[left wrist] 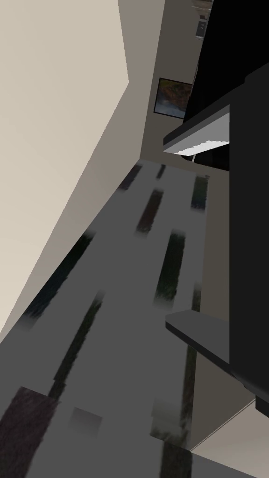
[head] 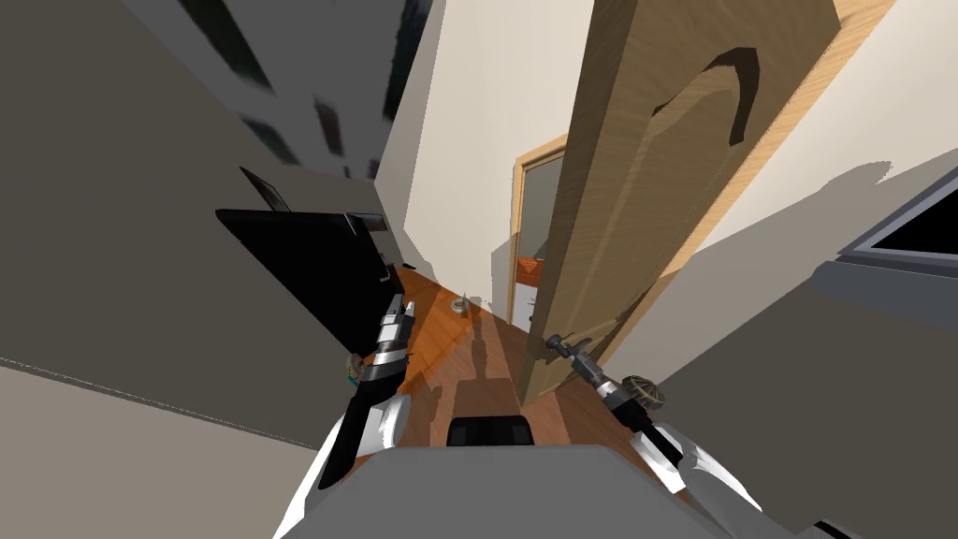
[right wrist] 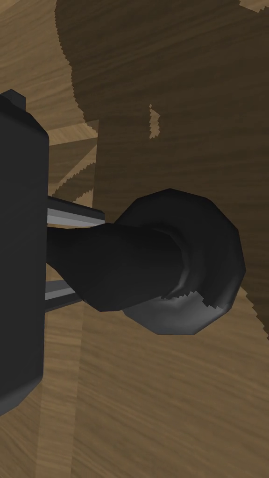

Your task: Pull the door open

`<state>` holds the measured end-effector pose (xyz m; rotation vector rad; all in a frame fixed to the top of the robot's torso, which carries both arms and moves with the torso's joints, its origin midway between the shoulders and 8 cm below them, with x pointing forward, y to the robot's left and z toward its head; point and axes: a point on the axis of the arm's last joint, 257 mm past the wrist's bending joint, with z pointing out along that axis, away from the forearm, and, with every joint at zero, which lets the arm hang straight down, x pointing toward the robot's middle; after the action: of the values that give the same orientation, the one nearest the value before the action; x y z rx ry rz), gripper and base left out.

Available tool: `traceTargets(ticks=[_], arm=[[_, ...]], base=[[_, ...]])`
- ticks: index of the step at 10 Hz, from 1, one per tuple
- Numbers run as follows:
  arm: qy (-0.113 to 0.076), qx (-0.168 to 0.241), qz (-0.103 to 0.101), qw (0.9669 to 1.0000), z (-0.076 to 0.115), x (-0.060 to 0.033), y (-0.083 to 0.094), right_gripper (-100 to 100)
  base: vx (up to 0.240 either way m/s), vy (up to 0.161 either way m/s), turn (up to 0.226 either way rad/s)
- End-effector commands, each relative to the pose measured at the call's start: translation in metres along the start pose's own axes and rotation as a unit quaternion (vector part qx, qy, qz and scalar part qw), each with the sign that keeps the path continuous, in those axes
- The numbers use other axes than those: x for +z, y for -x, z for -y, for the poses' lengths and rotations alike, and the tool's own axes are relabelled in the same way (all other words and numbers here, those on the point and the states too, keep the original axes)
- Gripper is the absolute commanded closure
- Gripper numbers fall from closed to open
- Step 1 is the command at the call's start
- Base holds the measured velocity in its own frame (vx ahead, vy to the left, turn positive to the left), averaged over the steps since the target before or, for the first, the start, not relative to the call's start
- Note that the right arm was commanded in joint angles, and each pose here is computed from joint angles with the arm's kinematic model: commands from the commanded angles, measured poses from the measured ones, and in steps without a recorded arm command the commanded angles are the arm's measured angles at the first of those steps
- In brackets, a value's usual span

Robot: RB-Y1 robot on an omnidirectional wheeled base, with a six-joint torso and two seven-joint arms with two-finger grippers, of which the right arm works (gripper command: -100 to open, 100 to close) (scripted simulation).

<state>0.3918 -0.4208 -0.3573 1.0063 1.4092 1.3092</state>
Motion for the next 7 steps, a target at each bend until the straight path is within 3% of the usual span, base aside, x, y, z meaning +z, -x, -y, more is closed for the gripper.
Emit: traceTargets(ticks=[1,3,4,7], arm=[[-0.004,0.006,-0.012,0.9999,0.005,0.0010,-0.016,100],[-0.003,0.006,-0.016,0.9998,0.004,0.0143,-0.025,100],[-0.003,0.006,-0.016,0.9998,0.004,0.0143,-0.025,100],[-0.002,0.004,-0.023,0.9997,0.001,0.0354,-0.039,100]], base=[[-0.095,-0.043,0.035],[-0.093,-0.048,0.033],[-0.086,-0.060,0.042],[-0.121,-0.105,0.052]])
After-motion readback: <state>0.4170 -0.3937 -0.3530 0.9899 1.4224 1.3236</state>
